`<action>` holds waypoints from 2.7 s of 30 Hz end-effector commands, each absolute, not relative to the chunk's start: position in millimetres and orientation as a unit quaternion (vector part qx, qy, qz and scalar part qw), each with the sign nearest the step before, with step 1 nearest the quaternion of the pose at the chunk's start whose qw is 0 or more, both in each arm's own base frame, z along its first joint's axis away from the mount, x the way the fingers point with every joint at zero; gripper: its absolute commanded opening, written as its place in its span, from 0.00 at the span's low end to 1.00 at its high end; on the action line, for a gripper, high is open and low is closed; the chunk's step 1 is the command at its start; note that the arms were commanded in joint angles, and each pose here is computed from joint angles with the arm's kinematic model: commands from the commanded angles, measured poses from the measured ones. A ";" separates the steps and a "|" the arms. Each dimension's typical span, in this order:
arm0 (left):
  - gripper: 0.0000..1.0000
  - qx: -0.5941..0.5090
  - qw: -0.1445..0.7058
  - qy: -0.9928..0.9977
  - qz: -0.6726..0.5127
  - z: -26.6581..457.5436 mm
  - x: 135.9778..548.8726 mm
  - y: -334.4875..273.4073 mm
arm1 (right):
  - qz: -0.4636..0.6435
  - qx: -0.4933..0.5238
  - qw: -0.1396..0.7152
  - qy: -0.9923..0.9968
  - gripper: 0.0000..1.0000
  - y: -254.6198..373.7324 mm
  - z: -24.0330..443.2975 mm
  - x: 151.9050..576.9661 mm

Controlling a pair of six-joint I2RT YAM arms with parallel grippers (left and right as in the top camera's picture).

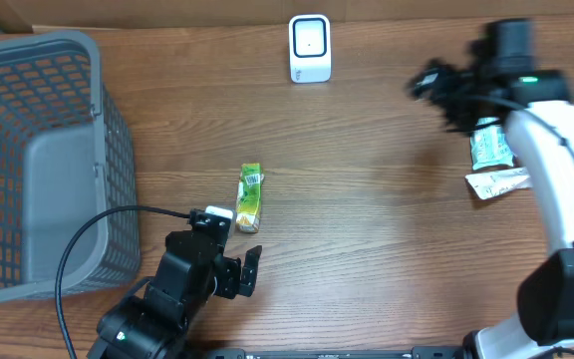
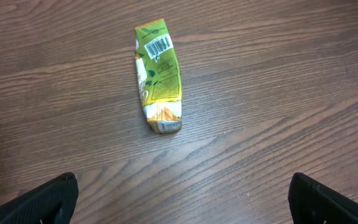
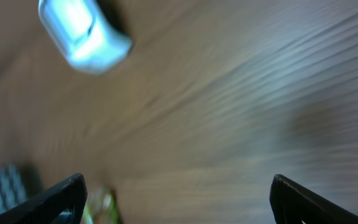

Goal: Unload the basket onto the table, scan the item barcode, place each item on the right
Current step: 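Move the right gripper left to the green juice box and grasp it, then lift the green juice box with the right gripper and pull it right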

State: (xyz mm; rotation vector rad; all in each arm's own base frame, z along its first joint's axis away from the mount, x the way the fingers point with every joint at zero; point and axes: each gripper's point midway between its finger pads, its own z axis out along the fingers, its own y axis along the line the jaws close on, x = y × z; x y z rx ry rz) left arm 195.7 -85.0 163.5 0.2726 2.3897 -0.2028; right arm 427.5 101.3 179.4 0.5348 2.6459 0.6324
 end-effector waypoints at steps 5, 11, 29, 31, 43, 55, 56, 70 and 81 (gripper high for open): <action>1.00 0.114 0.356 0.925 -0.071 162.1 195.9 -84.5 | 0.308 0.083 0.048 0.947 0.92 228.4 142.1 379.6; 0.99 0.114 0.356 0.925 -0.071 162.1 195.9 -84.5 | 0.322 0.058 0.022 0.945 0.92 284.7 118.4 363.5; 1.00 0.114 0.356 0.925 -0.071 162.1 195.9 -84.5 | 0.275 0.067 -0.003 0.959 0.77 355.6 34.7 325.9; 0.99 0.114 0.356 0.925 -0.071 162.1 195.9 -84.5 | 0.268 0.067 0.001 0.961 0.73 356.9 30.0 324.9; 1.00 0.114 0.356 0.925 -0.071 162.1 195.9 -84.5 | 0.264 0.078 0.015 0.961 0.25 355.3 18.6 325.5; 1.00 0.114 0.356 0.925 -0.071 162.1 195.9 -84.5 | 0.278 -0.005 0.059 0.959 0.04 338.1 52.7 339.5; 0.99 0.114 0.356 0.925 -0.071 162.1 195.9 -84.5 | 0.276 -0.026 0.072 0.958 0.04 332.3 61.7 342.9; 1.00 0.114 0.356 0.925 -0.071 162.1 195.9 -84.5 | 0.065 -0.254 0.154 0.953 0.04 235.7 82.8 373.0; 0.99 0.114 0.356 0.925 -0.071 162.1 195.9 -84.5 | 0.084 -0.210 0.171 0.959 0.64 235.9 87.3 385.9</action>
